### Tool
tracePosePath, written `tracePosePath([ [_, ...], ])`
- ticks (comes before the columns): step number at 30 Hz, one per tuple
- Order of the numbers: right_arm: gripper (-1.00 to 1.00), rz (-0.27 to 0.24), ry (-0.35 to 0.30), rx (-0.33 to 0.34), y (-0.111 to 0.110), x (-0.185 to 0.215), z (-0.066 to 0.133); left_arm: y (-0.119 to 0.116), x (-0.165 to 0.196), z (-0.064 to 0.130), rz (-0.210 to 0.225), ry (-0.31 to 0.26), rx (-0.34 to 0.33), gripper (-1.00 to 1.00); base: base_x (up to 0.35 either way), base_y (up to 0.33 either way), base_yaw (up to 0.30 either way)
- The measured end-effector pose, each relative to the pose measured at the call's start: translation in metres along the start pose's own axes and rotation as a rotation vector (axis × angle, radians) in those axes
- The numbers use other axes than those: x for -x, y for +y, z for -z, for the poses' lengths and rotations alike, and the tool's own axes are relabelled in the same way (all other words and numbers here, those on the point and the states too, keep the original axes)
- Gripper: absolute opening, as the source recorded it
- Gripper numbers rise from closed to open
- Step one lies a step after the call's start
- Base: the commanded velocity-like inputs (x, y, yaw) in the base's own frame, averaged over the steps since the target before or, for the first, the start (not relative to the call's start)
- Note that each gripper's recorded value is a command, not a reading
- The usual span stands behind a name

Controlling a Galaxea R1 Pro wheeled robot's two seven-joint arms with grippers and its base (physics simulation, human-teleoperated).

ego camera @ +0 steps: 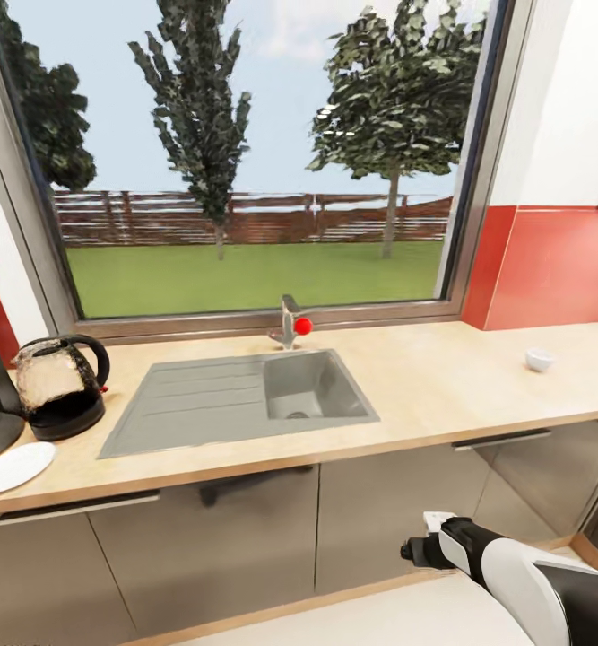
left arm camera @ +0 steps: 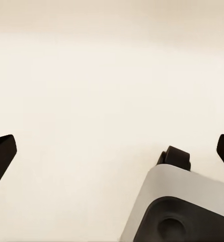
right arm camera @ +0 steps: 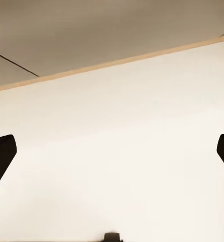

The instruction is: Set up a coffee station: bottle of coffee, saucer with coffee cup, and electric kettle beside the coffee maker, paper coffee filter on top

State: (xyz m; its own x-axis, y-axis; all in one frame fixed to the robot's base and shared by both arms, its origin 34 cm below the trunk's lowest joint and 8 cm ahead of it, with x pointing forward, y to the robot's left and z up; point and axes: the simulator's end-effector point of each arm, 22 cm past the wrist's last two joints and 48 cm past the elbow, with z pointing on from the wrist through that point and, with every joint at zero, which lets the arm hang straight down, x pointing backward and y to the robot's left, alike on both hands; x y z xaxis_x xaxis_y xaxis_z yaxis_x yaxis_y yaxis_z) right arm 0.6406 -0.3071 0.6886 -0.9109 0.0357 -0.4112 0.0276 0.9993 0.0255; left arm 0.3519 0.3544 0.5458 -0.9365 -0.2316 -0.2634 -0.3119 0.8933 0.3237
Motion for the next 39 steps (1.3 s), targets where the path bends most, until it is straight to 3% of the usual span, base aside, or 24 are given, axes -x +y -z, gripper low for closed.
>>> tracePosePath([
  [16, 1.0, 0.0, -0.02, 0.001, 0.0, 0.008, 0.008, -0.003, 0.007, 0.003, 0.008, -0.017, -0.008, 1.0, 0.133, -0.323, 0.209],
  [39, 1.0, 0.0, -0.047, 0.002, 0.001, 0.018, 0.018, -0.014, 0.016, 0.011, 0.017, -0.04, -0.028, 1.0, -0.046, -0.325, 0.168],
])
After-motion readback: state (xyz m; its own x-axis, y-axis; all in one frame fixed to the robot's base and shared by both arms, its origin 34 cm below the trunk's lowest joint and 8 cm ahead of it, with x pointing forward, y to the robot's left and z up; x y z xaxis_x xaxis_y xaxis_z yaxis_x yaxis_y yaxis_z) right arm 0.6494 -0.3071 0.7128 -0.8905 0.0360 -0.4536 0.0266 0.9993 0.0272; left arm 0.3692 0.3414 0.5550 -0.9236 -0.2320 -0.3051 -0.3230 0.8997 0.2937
